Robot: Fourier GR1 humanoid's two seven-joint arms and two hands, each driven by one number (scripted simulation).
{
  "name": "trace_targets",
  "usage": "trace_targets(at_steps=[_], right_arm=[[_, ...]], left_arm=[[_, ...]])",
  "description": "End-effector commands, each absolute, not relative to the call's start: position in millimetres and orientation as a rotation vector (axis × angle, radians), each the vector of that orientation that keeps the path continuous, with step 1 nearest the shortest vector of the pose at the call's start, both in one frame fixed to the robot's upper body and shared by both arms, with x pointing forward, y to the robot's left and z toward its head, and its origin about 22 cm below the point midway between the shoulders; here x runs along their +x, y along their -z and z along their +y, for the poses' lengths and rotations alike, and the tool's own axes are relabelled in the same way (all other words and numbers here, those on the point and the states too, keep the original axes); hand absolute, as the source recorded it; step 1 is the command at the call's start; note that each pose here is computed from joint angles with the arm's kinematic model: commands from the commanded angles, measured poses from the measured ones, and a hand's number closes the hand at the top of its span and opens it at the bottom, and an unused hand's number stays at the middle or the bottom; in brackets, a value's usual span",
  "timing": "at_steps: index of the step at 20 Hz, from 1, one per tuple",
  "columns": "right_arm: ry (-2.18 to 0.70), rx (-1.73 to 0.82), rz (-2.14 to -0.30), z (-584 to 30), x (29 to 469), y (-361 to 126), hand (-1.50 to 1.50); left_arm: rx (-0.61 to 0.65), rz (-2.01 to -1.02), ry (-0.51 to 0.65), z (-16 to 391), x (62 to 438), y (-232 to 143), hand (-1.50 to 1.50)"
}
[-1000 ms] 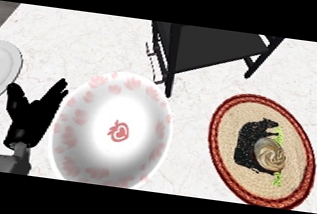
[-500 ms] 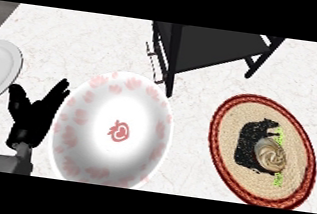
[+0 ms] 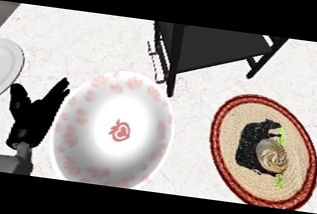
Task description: Pick the bell pepper from the placemat and place it in the tiered shelf
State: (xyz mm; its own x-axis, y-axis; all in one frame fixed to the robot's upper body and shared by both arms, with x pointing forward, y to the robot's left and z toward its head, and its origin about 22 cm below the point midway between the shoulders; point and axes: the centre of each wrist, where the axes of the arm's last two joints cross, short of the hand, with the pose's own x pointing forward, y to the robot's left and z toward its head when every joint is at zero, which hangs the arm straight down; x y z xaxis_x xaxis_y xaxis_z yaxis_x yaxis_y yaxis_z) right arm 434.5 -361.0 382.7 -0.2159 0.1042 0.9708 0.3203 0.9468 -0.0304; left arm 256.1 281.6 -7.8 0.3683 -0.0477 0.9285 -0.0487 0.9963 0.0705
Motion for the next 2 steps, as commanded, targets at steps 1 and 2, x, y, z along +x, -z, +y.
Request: trace_targets(at_steps=[1, 2], right_arm=[[0.182, -0.284, -1.808, -406.7, 416.5, -375.4, -1.5], [0.19, -0.284, -1.807, -401.0, 419.6, -375.5, -1.5]], left_arm=[[0.068, -1.142, -0.021, 297.8, 258.0, 16.7, 0.0], [0.079, -1.134, -0.007, 282.8, 263.1, 15.4, 0.0]])
